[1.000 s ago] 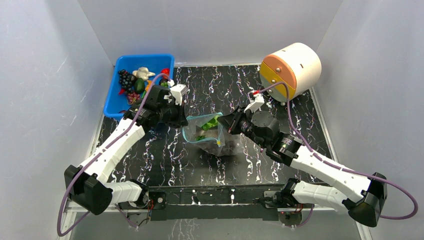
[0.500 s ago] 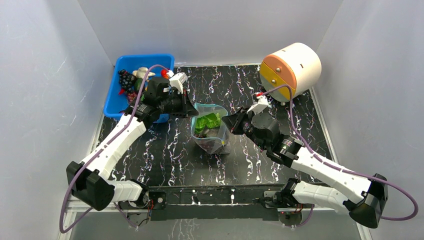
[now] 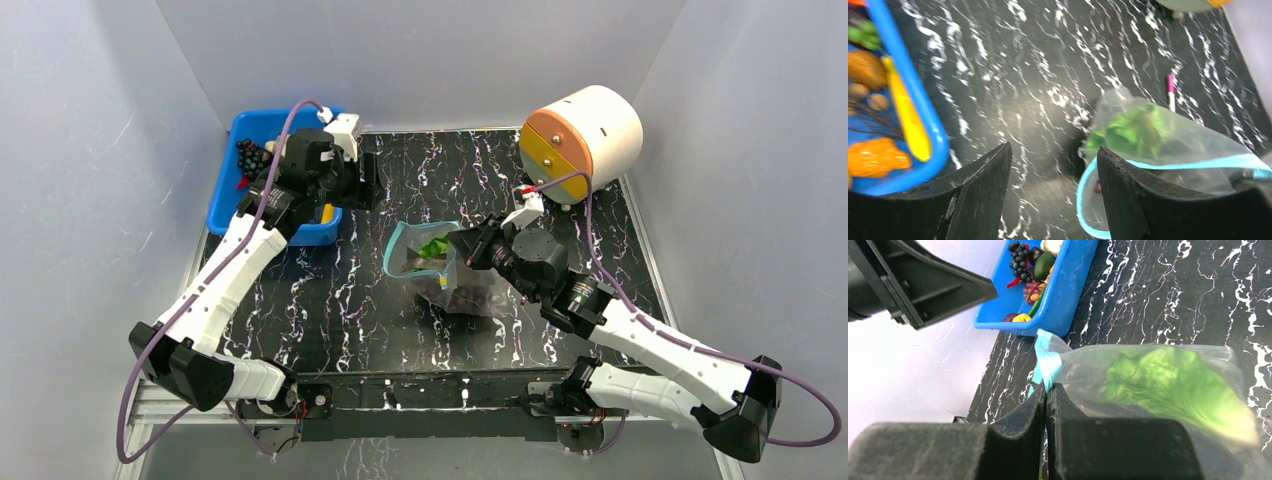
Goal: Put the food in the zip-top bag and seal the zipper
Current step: Pick up the fake fruit from the bin.
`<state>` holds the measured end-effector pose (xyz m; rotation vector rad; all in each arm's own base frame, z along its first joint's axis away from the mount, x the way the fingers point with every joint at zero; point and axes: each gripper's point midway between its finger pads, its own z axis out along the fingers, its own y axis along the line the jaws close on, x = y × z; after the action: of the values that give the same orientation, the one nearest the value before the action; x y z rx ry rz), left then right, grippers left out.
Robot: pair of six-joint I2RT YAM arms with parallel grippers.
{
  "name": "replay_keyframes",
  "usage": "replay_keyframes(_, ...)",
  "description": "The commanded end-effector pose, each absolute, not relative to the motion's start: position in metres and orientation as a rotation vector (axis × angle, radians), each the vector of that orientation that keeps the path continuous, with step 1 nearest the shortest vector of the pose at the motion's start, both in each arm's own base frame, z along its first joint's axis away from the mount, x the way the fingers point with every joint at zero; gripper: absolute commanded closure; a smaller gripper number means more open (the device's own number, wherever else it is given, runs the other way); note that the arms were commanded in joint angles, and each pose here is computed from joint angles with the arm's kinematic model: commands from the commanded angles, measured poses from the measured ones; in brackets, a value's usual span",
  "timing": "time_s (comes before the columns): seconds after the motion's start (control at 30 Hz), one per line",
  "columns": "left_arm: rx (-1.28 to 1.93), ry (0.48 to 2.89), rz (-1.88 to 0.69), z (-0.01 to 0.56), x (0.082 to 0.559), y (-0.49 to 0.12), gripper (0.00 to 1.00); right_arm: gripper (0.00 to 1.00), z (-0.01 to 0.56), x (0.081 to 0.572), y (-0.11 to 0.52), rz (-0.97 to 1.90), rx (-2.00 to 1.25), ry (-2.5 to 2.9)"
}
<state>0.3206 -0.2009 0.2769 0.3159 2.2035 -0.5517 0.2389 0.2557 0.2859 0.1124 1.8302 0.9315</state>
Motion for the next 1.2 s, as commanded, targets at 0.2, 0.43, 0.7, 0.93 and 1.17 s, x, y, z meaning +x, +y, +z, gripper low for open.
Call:
replay_keyframes(0.2, 0.274, 2.141, -0.107, 0.301, 0.389, -0.141, 0.36, 1.0, 0.323, 0.238, 0.252, 0.996, 0.121, 1.698)
replay_keyframes(0.43, 0.133, 2.203, -0.103, 0.273, 0.434, -0.087, 0.4, 1.0, 0.334, 0.237, 0.244, 0.981, 0.133, 1.669)
replay_keyframes(0.7, 0.017, 2.365, -0.038, 0.207, 0.468, -0.025, 0.46, 1.0, 0.34, 0.239, 0.246, 0.998, 0.147, 1.655)
replay_keyframes(0.93, -0.068, 2.423, -0.049, 0.161, 0.487, 0.008, 0.43, 1.0, 0.341, 0.242, 0.253, 1.008, 0.148, 1.666)
replay_keyframes(1.17, -0.122, 2.451, -0.026, 0.131, 0.515, 0.031, 0.44, 1.0, 0.344, 0.244, 0.259, 1.017, 0.148, 1.676)
